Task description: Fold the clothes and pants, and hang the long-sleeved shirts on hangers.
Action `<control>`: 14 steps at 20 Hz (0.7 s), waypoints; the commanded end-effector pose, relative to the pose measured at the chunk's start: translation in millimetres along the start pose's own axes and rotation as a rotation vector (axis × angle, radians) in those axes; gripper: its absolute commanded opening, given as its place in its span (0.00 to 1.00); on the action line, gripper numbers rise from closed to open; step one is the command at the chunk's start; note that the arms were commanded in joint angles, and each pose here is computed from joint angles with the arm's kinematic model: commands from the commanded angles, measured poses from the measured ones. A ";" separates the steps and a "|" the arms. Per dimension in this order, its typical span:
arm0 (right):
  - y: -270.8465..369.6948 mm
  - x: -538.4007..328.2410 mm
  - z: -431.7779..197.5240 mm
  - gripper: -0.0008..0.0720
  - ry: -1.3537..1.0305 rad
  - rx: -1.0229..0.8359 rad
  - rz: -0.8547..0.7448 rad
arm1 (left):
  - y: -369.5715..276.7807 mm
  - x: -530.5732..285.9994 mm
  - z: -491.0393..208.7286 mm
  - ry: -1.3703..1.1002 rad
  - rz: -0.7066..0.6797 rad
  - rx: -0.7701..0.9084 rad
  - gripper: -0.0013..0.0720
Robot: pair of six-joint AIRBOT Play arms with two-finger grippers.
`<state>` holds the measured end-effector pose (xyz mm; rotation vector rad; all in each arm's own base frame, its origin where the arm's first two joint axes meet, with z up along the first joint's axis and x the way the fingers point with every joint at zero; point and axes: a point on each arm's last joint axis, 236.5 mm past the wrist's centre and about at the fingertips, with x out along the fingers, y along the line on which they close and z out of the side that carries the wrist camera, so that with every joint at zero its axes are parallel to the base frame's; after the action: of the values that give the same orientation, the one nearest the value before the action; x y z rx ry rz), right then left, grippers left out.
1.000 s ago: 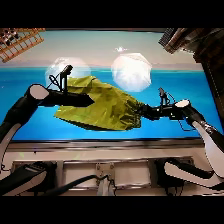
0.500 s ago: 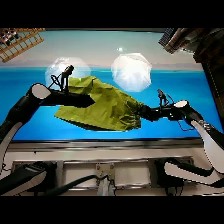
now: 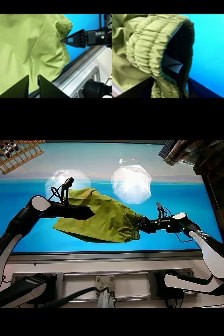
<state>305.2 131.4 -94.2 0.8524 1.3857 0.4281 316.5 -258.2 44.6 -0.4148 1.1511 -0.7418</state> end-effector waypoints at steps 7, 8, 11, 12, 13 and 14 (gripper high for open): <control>-1.2 4.4 10.1 0.38 -0.036 0.042 0.015 | -0.4 0.0 0.1 0.000 0.000 0.001 0.16; -2.0 4.4 11.4 0.32 -0.041 0.043 0.012 | -0.4 0.0 0.0 0.000 -0.001 0.001 0.16; -5.1 4.1 16.6 0.12 -0.064 0.044 -0.001 | -0.4 0.0 0.0 0.000 -0.001 0.001 0.16; -5.6 4.0 17.6 0.07 -0.068 0.044 -0.004 | -0.5 0.0 -0.1 0.001 -0.001 0.001 0.16; -5.7 4.0 17.6 0.06 -0.068 0.045 -0.004 | -0.5 0.0 -0.1 0.001 -0.001 0.001 0.16; -5.2 3.5 17.3 0.06 -0.068 0.046 -0.003 | -0.5 0.0 -0.1 0.001 -0.001 0.001 0.16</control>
<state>318.8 128.1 -100.3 0.8943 1.3469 0.3777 316.4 -258.2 44.5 -0.4148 1.1514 -0.7420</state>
